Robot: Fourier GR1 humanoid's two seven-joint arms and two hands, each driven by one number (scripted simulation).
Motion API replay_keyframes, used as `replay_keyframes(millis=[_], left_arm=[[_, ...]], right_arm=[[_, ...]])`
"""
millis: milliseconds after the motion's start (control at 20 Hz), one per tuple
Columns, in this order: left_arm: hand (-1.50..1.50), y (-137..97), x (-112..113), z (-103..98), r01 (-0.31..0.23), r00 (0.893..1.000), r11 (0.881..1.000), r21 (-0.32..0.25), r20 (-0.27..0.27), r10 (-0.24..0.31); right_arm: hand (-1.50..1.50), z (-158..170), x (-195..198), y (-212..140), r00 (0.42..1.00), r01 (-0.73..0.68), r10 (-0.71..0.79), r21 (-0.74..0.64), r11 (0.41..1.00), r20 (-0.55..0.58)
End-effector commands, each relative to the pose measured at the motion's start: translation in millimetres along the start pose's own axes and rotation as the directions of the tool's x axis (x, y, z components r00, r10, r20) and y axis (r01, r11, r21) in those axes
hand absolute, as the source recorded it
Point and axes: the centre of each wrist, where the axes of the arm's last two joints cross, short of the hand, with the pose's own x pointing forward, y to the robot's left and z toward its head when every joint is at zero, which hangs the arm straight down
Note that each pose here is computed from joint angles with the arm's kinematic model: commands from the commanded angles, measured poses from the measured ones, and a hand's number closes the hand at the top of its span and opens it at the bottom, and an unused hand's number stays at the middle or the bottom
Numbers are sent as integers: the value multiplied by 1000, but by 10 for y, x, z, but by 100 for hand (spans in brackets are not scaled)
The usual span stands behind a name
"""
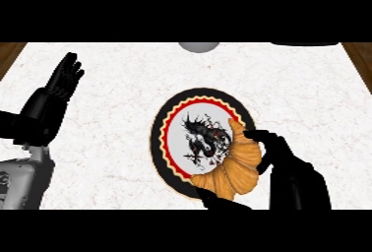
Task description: Pick the croissant from the placemat and place it in the plate
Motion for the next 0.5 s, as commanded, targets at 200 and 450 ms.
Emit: replay_keyframes(millis=[200, 450], left_arm=[[0, 141, 97, -92, -4, 1000, 1000, 0, -9, 4], [0, -86, -45, 16, 7, 1000, 1000, -18, 7, -7]], right_arm=[[150, -488, 457, 555, 995, -3, 5, 26, 1000, -98], [150, -861, 351, 875, 990, -60, 68, 67, 996, -126]])
